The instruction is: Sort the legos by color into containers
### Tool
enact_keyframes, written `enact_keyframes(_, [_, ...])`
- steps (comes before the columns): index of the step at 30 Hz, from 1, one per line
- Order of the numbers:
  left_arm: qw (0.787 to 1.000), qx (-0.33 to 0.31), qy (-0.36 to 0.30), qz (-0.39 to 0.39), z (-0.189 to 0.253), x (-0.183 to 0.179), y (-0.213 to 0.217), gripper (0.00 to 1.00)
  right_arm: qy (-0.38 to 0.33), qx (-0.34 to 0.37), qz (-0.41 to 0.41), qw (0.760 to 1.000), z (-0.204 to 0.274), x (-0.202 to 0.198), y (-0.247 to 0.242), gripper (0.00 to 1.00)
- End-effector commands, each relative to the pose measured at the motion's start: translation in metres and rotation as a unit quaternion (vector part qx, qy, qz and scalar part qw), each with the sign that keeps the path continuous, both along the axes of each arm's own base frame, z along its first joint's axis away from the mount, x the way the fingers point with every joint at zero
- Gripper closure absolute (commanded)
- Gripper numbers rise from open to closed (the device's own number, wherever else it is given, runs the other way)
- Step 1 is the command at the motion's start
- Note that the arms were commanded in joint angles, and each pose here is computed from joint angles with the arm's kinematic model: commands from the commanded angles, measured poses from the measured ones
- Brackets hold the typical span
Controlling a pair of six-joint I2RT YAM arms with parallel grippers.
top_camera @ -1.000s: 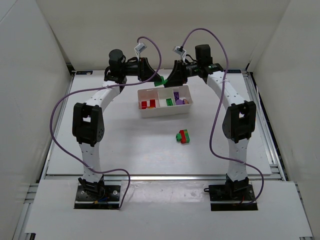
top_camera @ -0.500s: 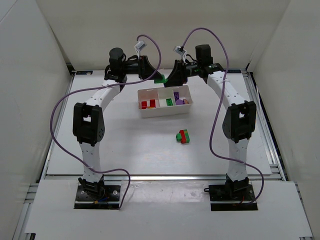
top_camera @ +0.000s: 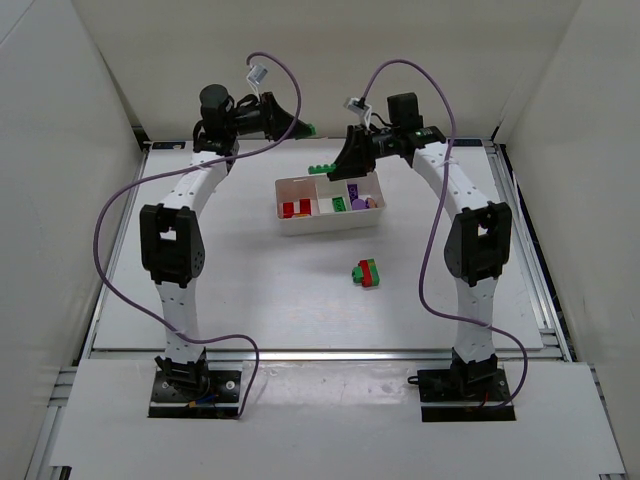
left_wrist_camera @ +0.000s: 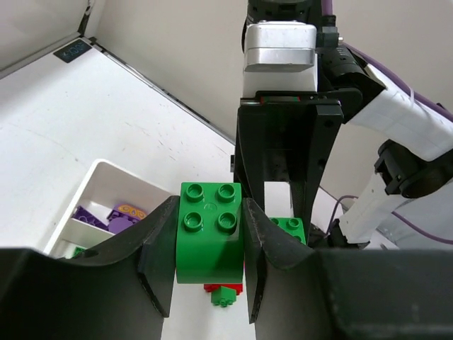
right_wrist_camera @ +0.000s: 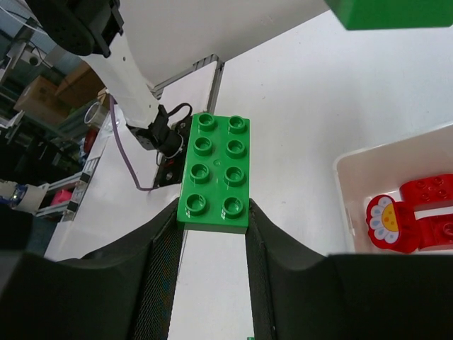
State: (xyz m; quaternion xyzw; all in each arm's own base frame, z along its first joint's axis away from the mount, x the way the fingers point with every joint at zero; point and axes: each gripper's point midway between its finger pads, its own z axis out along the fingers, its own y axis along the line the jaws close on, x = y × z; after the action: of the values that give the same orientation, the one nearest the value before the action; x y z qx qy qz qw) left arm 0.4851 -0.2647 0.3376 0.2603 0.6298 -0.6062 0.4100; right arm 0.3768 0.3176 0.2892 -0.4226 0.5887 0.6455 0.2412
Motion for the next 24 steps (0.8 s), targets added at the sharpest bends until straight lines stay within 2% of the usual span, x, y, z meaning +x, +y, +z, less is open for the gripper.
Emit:
enact_keyframes(1, [1.0, 0.002, -0.021, 0.012, 0.008, 0.002, -0.003, 0.9, -0.033, 0.013, 0.003, 0.999, 0.016, -0.004, -0.005, 1.0])
enact_keyframes(3, [1.0, 0.012, 0.005, 0.026, -0.011, 0.003, -0.001, 0.9, -0.029, 0.003, -0.016, 0.999, 0.011, 0.002, -0.016, 1.0])
enact_keyframes(4, [0.999, 0.015, -0.001, 0.038, -0.012, 0.004, -0.001, 0.9, -0.048, -0.012, -0.039, 0.998, 0.004, 0.008, -0.02, 1.0])
enact_keyframes(5, [0.999, 0.026, 0.021, 0.041, -0.025, 0.002, -0.003, 0.9, -0.055, -0.017, -0.048, 0.997, 0.002, 0.01, -0.026, 1.0])
enact_keyframes(6, [0.998, 0.034, 0.024, 0.047, -0.03, 0.002, -0.005, 0.9, -0.045, -0.03, -0.061, 0.997, -0.003, 0.011, -0.035, 1.0])
enact_keyframes(7, [0.997, 0.043, 0.008, 0.069, -0.031, 0.006, -0.003, 0.9, -0.053, -0.06, -0.088, 0.993, -0.013, 0.017, -0.04, 1.0])
enact_keyframes(8, [0.995, 0.053, 0.02, 0.079, -0.041, 0.006, -0.003, 0.9, -0.079, -0.068, -0.095, 0.99, -0.017, 0.019, -0.043, 1.0])
enact_keyframes(10, [0.991, 0.064, 0.014, 0.118, -0.043, 0.016, 0.003, 0.9, -0.086, -0.115, -0.117, 0.983, -0.035, 0.022, -0.048, 1.0])
enact_keyframes(15, [0.974, 0.107, 0.025, 0.198, -0.052, 0.041, 0.026, 0.9, -0.142, -0.245, -0.156, 0.946, -0.083, 0.044, -0.044, 1.0])
enact_keyframes(16, [0.969, 0.112, 0.025, 0.219, -0.052, 0.047, 0.033, 0.9, -0.156, -0.257, -0.155, 0.941, -0.08, 0.044, -0.034, 1.0])
enact_keyframes(20, [0.952, 0.149, 0.012, 0.266, -0.047, 0.056, 0.049, 0.88, -0.166, -0.318, -0.166, 0.918, -0.1, 0.056, -0.022, 1.0])
enact_keyframes(21, [0.945, 0.165, 0.027, 0.282, -0.054, 0.057, 0.055, 0.88, -0.167, -0.328, -0.165, 0.915, -0.105, 0.063, -0.017, 1.0])
enact_keyframes(24, [0.937, 0.182, 0.019, 0.297, -0.05, 0.057, 0.062, 0.87, -0.153, -0.376, -0.172, 0.898, -0.131, 0.065, -0.018, 1.0])
